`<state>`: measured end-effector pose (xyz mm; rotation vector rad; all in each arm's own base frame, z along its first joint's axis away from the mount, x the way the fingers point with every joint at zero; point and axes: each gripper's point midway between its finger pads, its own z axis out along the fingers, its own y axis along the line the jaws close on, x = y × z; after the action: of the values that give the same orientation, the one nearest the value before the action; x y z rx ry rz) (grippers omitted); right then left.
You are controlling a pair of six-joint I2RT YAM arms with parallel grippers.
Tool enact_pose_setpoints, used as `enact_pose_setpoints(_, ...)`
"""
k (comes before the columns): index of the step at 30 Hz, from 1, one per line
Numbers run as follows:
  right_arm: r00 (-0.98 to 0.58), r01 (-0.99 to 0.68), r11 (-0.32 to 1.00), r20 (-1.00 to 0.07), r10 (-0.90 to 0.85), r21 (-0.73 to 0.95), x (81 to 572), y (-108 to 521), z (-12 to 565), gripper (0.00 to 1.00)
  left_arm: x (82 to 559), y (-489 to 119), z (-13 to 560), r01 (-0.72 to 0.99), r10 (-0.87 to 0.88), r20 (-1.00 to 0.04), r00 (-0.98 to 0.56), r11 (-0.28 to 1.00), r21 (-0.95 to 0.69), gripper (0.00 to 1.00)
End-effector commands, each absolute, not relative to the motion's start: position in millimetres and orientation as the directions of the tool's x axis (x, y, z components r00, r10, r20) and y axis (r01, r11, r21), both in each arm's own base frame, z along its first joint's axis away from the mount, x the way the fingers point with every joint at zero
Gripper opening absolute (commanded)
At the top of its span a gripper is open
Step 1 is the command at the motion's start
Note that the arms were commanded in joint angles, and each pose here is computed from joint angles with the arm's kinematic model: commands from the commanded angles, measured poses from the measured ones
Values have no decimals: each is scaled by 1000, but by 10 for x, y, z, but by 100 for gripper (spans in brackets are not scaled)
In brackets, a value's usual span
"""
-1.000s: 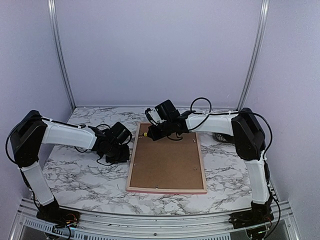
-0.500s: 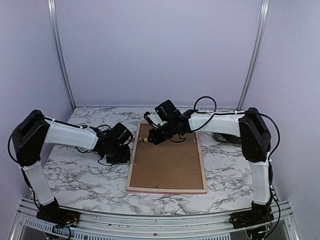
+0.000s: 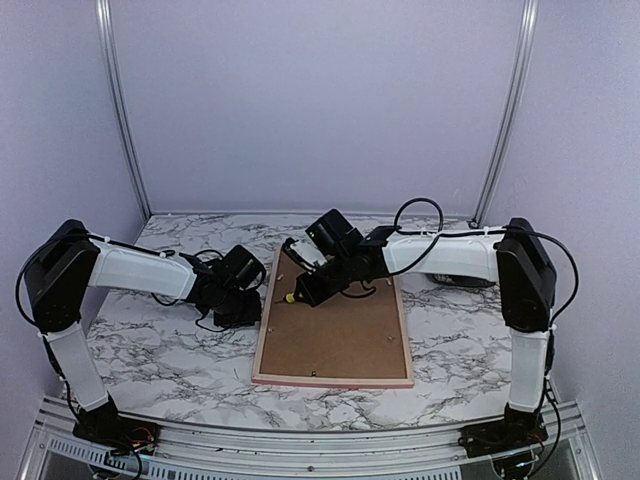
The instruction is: Take the photo out of the frame
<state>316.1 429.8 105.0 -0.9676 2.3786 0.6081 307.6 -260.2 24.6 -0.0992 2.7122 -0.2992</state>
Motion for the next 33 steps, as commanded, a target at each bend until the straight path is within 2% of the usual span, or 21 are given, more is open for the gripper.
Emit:
enact_pose_setpoints(1, -623, -760, 602, -537, -570, 243, 2769, 4355, 964, 0, 3092, -2640, 296, -24, -120, -397, -910, 971, -239, 12)
enact_pose_setpoints(18, -593, -805, 477, -480, -647, 352, 2108, 4263, 1057, 0, 3135, -2685, 305, -15, -115, -402, -908, 970, -243, 11)
enact_pose_setpoints(25, -603, -796, 527, -467, -647, 298, 2137, 4093, 1126, 0, 3140, -2698, 323, -6, -108, -405, -908, 969, -246, 12)
enact_pose_setpoints(33, -612, -790, 494, -408, -678, 363, 1852, 3909, 1197, 0, 3092, -2689, 378, 13, -96, -407, -909, 966, -257, 15)
